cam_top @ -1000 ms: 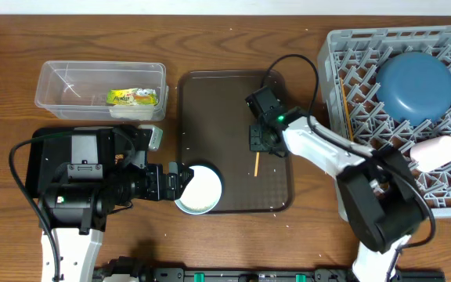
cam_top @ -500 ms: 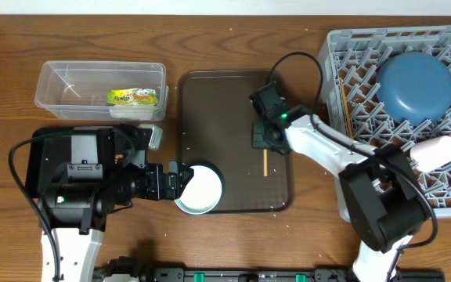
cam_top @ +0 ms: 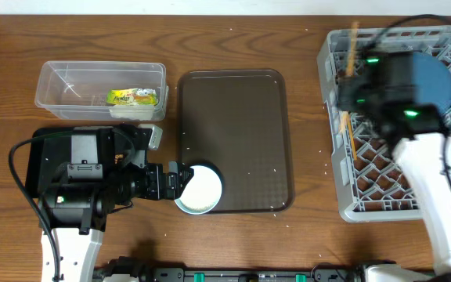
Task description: Sort waste into correct bins and load items into the dishwasher rack
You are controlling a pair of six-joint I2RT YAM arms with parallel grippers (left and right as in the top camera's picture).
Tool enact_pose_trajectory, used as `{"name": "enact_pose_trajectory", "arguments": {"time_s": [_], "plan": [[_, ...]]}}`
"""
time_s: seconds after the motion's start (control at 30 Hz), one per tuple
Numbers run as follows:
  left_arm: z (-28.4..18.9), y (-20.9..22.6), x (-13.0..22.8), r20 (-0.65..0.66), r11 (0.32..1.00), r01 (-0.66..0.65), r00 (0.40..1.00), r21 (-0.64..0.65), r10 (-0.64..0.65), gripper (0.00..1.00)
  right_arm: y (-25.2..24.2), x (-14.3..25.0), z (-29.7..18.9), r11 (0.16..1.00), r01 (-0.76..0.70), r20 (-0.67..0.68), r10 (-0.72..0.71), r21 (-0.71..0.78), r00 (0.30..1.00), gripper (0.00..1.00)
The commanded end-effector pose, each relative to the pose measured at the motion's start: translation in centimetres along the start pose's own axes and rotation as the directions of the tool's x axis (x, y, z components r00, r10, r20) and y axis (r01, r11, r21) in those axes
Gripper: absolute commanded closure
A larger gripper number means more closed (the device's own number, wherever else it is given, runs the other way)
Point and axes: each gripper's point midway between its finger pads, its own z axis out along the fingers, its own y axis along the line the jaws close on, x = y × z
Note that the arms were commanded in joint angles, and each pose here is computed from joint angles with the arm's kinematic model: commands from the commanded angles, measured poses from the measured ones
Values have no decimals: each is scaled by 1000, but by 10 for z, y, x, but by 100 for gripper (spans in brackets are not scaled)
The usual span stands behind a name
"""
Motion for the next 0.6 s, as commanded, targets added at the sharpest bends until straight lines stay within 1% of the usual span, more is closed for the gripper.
{"name": "enact_pose_trajectory", "arguments": {"time_s": [0.0, 0.1, 0.2, 0.43, 0.47, 0.57], "plan": [[-1, -3, -1, 7, 1000, -13, 1000, 14, 13, 2, -13, 7, 8, 994, 93, -50, -97, -63, 994, 99], [-1, -3, 0, 6, 1000, -12, 1000, 14, 12, 2, -26, 22, 23, 994, 92, -122, -98, -56, 988, 99], [-1, -3, 0, 6, 1000, -12, 1000, 14, 12, 2, -34, 35, 43, 989, 139, -183, -144, -42, 972, 99], [-1, -4, -1, 7, 1000, -12, 1000, 14, 12, 2, -41, 56, 73, 988, 150, -268, -154, -35, 951, 99], [-1, -4, -1, 7, 1000, -12, 1000, 14, 12, 2, -41, 60, 75, 988, 150, -283, -154, -36, 947, 97], [-1, -3, -1, 7, 1000, -12, 1000, 14, 12, 2, -39, 60, 75, 988, 148, -280, -154, -44, 948, 81]]}}
